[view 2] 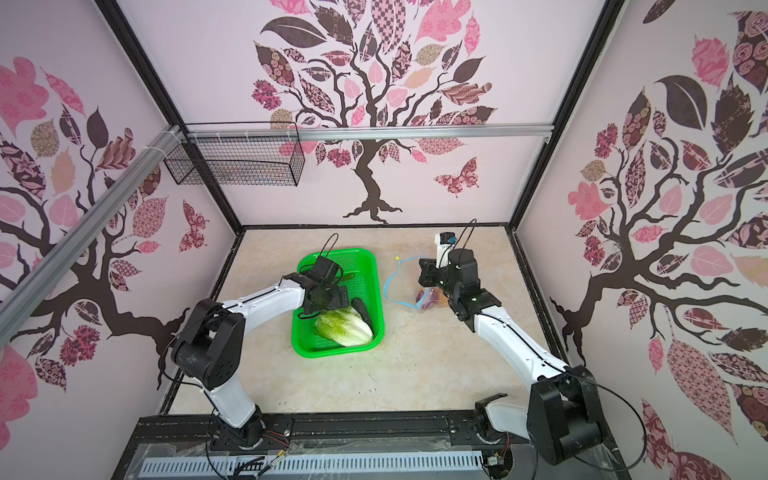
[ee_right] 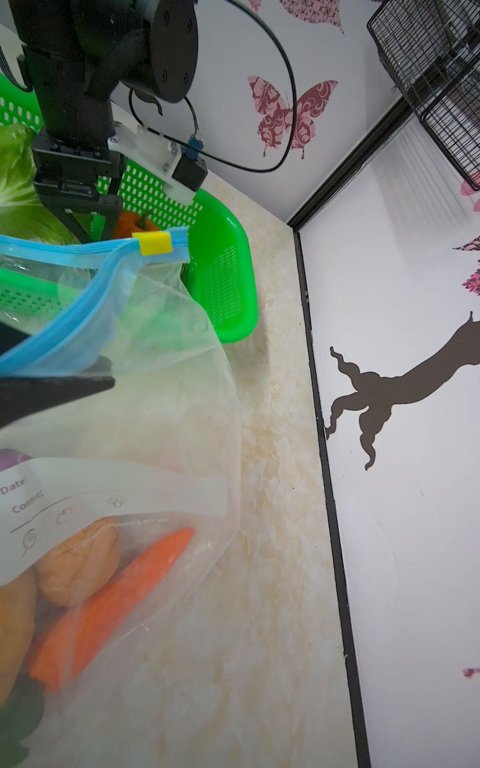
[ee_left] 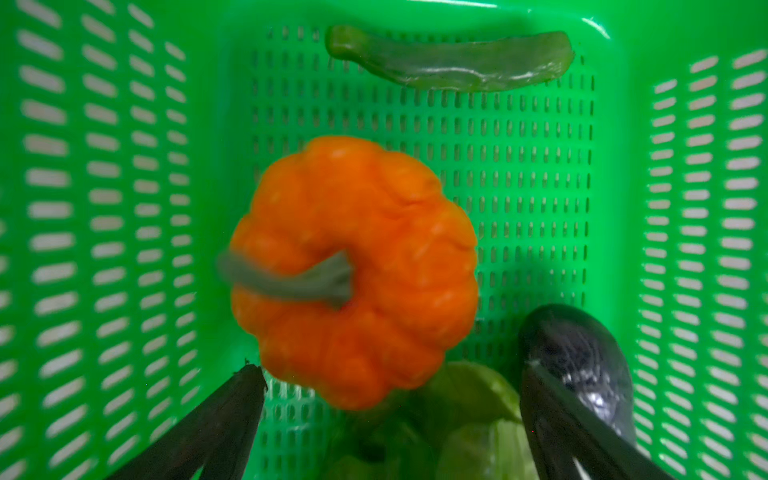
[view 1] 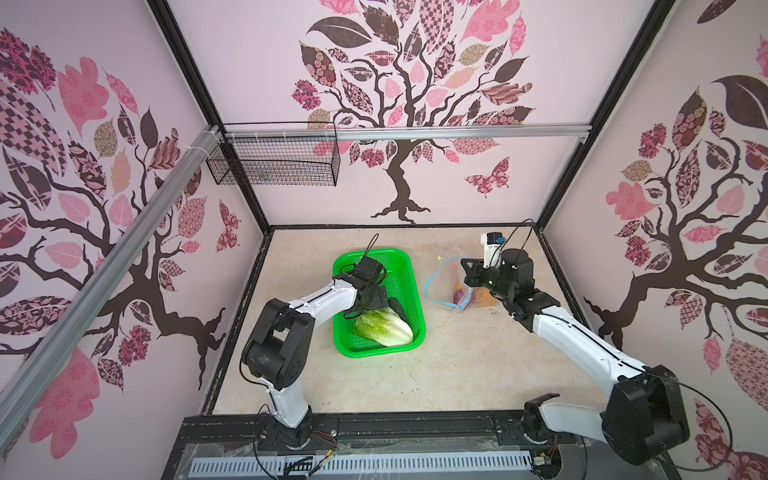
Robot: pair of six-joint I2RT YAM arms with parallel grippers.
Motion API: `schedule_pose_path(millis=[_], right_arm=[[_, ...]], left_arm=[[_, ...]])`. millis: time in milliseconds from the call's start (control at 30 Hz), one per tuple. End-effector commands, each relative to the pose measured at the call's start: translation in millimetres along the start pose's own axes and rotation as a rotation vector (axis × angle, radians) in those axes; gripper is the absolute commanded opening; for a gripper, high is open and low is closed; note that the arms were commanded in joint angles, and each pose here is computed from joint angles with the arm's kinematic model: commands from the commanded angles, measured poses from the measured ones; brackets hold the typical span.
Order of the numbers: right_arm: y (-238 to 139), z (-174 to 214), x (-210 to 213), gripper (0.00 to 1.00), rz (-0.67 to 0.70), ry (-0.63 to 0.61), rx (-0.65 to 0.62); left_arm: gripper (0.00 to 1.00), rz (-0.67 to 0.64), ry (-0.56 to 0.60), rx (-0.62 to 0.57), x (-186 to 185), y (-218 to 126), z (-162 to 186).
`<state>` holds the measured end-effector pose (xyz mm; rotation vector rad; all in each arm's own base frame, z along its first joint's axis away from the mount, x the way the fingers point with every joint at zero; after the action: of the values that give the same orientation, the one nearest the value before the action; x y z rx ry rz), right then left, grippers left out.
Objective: Place the food in the zip-top bag and seal the zipper
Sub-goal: 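Move the left gripper back to the basket above the orange pumpkin, then lower the left gripper onto the orange pumpkin and grasp it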
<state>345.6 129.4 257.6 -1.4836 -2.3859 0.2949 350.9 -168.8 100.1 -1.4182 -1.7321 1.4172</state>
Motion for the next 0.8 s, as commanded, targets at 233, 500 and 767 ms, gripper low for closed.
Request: schedule_pose_path(millis=[233, 500, 767], right_arm=[[6, -8, -1, 0.00, 0.012, -0.022, -0.005], [8, -7, -3, 0.00, 0.020, -0.027, -0.003], [8, -8, -3, 0.00, 0.024, -0.031, -0.004]], left_arm=[[0.98, 0.031, 0.060, -0.119, -31, -14, -43], [0.98, 0.072, 0.040, -0.123, -26, -17, -67], [0.98, 0.142, 0.072, -0.090, -36, -5, -73]])
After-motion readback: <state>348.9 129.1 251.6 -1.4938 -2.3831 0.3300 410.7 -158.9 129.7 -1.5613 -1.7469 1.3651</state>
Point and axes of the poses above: each gripper's point midway between its finger pads, its own y axis out along the fingers, its own x axis along the line the jaws close on, z = x × y, the point moved 5 cm from there along -y, back along the fingers, and after that the axes turned 15 degrees about -y, right-handed, at the moved point
